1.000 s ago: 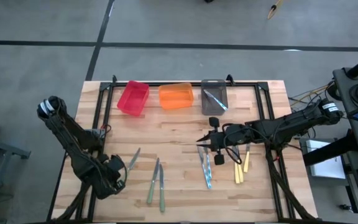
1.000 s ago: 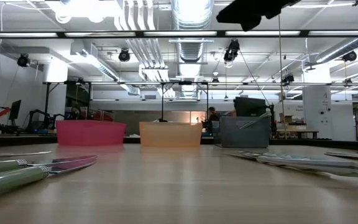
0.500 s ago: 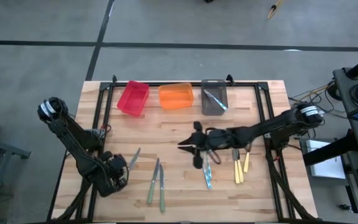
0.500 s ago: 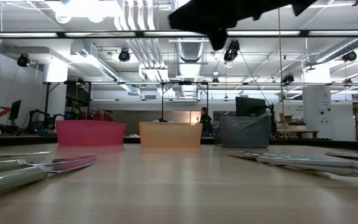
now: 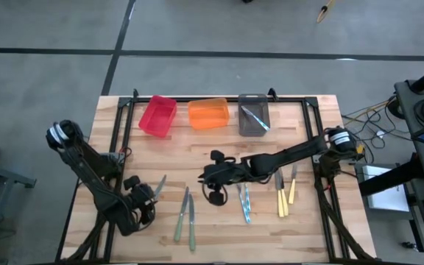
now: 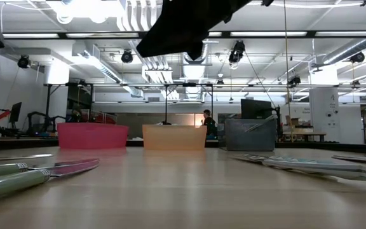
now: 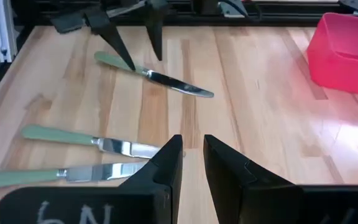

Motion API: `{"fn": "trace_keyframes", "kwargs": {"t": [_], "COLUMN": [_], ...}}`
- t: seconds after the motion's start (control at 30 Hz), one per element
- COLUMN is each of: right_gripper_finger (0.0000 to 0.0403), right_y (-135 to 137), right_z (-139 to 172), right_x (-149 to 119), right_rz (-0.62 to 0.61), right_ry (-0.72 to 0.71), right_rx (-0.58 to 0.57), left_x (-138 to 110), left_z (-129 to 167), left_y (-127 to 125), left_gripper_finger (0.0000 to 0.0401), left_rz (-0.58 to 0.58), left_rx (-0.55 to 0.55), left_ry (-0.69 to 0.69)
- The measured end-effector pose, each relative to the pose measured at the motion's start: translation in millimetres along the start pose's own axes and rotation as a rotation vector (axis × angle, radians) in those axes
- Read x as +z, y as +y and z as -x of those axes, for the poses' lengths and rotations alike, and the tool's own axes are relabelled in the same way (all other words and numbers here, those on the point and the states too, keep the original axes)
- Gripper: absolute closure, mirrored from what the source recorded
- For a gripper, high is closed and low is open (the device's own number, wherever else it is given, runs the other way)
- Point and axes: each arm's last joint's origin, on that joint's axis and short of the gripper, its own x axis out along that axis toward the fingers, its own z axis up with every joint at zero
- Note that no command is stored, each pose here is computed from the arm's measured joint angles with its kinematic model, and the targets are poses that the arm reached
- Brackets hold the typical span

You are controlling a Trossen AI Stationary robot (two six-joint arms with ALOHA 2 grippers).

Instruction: Sort silverware by color (type)

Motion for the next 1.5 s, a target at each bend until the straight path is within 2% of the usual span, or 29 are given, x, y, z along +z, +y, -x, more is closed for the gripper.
{"fn": "trace_keyframes", "kwargs": {"t": [0.13, 0.37, 0.6, 0.77, 1.03, 1.23, 1.5], "right_gripper_finger": [0.0346, 0.0346, 0.0346, 0.0346, 0.0346, 0.0346, 0.0346], "right_y": [3, 3, 3, 3, 4, 9, 15], "right_z": [-3, -4, -4, -4, -6, -6, -5], "right_x": [-2, -3, -3, -4, -6, -8, -15], "right_rz": [0.006, 0.007, 0.007, 0.007, 0.004, 0.017, 0.034], "right_ry": [0.009, 0.012, 0.012, 0.012, 0.022, 0.026, 0.041], "right_rx": [0.003, 0.002, 0.001, 0.002, 0.004, 0.016, 0.026], "left_x": [-7, -20, -34, -43, -46, -45, -36], "left_z": [-8, -19, -23, -24, -25, -23, -12], "left_y": [-6, -11, -13, -14, -15, -15, -11], "left_gripper_finger": [0.0202, 0.0202, 0.0207, 0.0250, 0.0378, 0.0378, 0.0385], "left_rz": [-0.021, 0.005, 0.054, 0.114, 0.183, 0.239, 0.287], "left_rx": [0.039, 0.097, 0.134, 0.140, 0.141, 0.142, 0.089], "left_ry": [0.032, 0.093, 0.069, 0.050, 0.015, 0.004, -0.017]}}
